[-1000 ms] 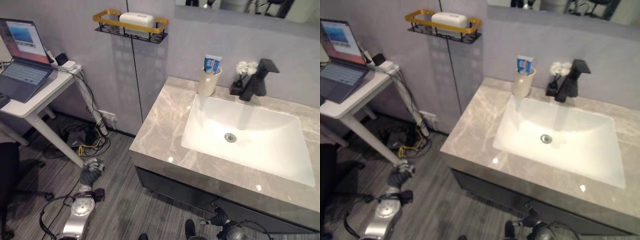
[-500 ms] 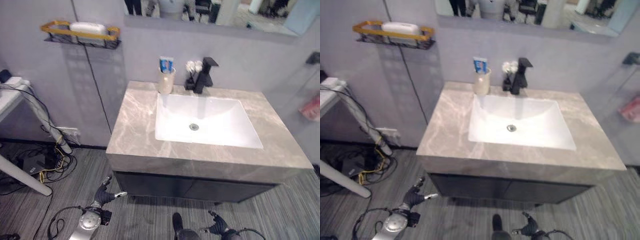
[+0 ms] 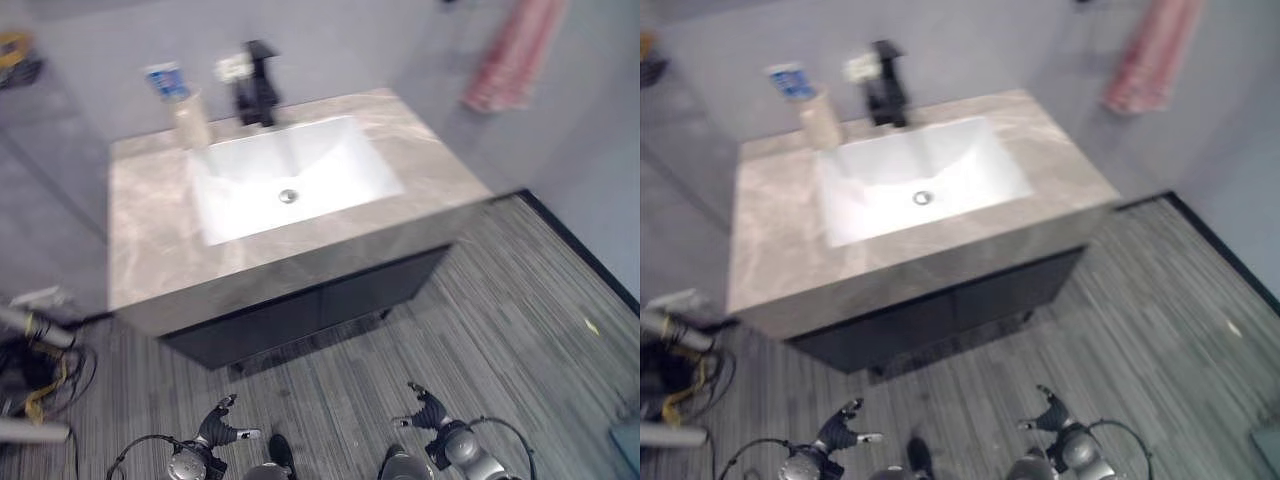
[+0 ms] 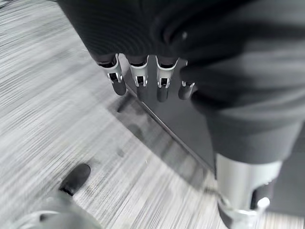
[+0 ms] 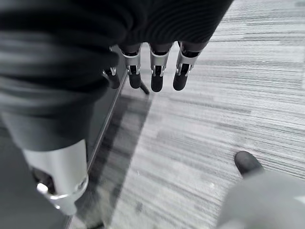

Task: Put brush and paste in cup on sink, flatten towel.

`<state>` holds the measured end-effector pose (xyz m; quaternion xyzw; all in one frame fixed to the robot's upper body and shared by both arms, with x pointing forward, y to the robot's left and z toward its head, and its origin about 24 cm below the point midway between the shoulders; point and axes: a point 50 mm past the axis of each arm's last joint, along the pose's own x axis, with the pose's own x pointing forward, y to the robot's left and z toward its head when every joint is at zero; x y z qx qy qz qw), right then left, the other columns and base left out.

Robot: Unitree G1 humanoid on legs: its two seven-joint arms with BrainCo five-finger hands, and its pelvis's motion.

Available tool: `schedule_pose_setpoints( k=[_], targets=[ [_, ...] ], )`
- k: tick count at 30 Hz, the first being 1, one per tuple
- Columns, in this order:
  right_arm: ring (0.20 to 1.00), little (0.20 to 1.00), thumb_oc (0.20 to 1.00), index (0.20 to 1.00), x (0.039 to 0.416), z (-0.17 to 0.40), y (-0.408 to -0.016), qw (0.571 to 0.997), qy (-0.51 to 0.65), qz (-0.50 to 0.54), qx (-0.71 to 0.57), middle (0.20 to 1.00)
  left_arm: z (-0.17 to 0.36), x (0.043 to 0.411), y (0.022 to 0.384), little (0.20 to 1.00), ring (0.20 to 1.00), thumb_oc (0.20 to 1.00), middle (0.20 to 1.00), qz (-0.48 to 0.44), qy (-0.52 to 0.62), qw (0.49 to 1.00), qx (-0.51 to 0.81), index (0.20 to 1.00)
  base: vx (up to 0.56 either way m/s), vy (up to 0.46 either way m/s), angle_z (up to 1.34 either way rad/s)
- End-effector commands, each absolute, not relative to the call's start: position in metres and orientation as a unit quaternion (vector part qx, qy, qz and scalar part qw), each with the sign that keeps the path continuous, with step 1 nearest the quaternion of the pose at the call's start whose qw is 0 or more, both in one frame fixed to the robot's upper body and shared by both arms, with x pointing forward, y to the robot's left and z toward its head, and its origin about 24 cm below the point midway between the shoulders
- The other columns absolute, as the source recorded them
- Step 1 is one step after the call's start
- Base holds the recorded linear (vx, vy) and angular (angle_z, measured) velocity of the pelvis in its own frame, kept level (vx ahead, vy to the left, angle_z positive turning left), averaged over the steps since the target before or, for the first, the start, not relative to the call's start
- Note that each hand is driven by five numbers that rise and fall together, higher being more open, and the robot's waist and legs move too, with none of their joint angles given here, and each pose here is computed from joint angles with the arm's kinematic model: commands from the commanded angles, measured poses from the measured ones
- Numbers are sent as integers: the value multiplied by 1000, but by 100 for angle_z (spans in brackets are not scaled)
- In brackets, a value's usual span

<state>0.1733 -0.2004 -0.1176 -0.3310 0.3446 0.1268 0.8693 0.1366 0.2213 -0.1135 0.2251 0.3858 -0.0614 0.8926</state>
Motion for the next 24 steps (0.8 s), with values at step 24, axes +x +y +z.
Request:
schedule_pose_setpoints(
  k=[24],
  targets=[
    [1000, 1000, 1000, 1000, 159, -111, -239, 858, 340, 97, -372, 1000, -86, 221, 153, 1000, 1000, 1000, 1000, -124, 236, 919, 289, 1000, 53, -159, -51]
  ],
)
